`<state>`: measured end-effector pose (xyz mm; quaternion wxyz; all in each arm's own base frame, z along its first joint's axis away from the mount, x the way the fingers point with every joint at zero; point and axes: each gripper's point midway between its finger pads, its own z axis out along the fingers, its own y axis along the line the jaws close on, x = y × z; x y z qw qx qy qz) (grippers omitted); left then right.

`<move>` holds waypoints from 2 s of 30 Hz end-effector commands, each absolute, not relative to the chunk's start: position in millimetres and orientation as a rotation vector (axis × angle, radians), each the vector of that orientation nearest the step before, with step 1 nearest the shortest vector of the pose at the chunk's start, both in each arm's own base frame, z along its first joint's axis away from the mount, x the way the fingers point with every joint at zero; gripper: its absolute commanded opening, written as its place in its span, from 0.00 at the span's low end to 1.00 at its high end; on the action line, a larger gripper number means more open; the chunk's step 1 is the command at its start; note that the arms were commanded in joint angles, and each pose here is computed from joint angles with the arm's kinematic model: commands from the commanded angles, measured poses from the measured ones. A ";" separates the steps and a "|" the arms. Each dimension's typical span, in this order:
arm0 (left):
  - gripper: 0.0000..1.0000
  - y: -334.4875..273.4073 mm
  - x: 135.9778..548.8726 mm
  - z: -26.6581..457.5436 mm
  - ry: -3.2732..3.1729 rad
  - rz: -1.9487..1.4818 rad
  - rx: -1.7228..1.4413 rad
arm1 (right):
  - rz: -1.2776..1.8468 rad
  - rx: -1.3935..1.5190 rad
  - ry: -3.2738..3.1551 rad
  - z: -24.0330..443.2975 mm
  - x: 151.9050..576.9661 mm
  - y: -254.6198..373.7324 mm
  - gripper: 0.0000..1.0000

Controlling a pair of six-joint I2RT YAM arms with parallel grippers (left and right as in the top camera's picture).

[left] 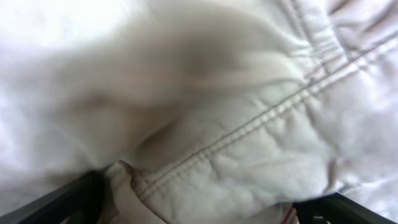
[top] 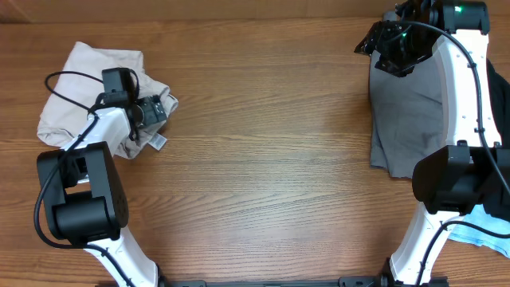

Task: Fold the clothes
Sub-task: 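Drag the folded shorts to the upper-left table corner with the left gripper, then release the shorts and lift the left gripper away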

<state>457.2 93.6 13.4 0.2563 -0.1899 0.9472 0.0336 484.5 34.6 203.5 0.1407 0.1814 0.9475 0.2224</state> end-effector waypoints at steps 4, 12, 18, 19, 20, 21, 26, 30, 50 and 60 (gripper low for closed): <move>1.00 98.1 493.3 18.7 2.404 -0.001 -0.490 | 0.627 0.516 2.746 204.0 481.5 34.1 0.67; 1.00 87.5 484.4 92.0 2.495 -0.055 -0.453 | 0.537 0.525 2.797 196.9 471.3 25.1 0.68; 1.00 92.4 443.6 155.7 2.614 0.048 -0.436 | 0.537 0.522 2.797 196.9 471.1 25.0 0.68; 1.00 94.6 437.2 162.1 2.630 0.075 -0.436 | 0.537 0.521 2.798 196.9 471.0 25.0 0.68; 1.00 96.9 430.8 166.3 2.649 0.106 -0.429 | 0.537 0.521 2.798 196.9 470.9 25.0 0.68; 1.00 99.5 425.5 167.0 2.668 0.137 -0.426 | 0.537 0.518 2.800 196.8 470.7 25.2 0.68; 0.99 116.9 406.2 142.1 2.760 0.255 -0.478 | 0.533 0.491 2.809 196.3 468.9 25.4 0.68; 0.99 122.7 397.8 116.7 2.826 0.244 -0.511 | 0.530 0.485 2.816 195.8 467.4 25.2 0.68; 1.00 148.8 415.7 -6.7 2.979 0.233 -0.483 | 0.531 0.487 2.818 195.6 467.0 25.3 0.70; 1.00 155.7 444.1 -63.9 2.915 0.225 -0.479 | 0.531 0.493 2.827 195.0 464.6 25.4 0.71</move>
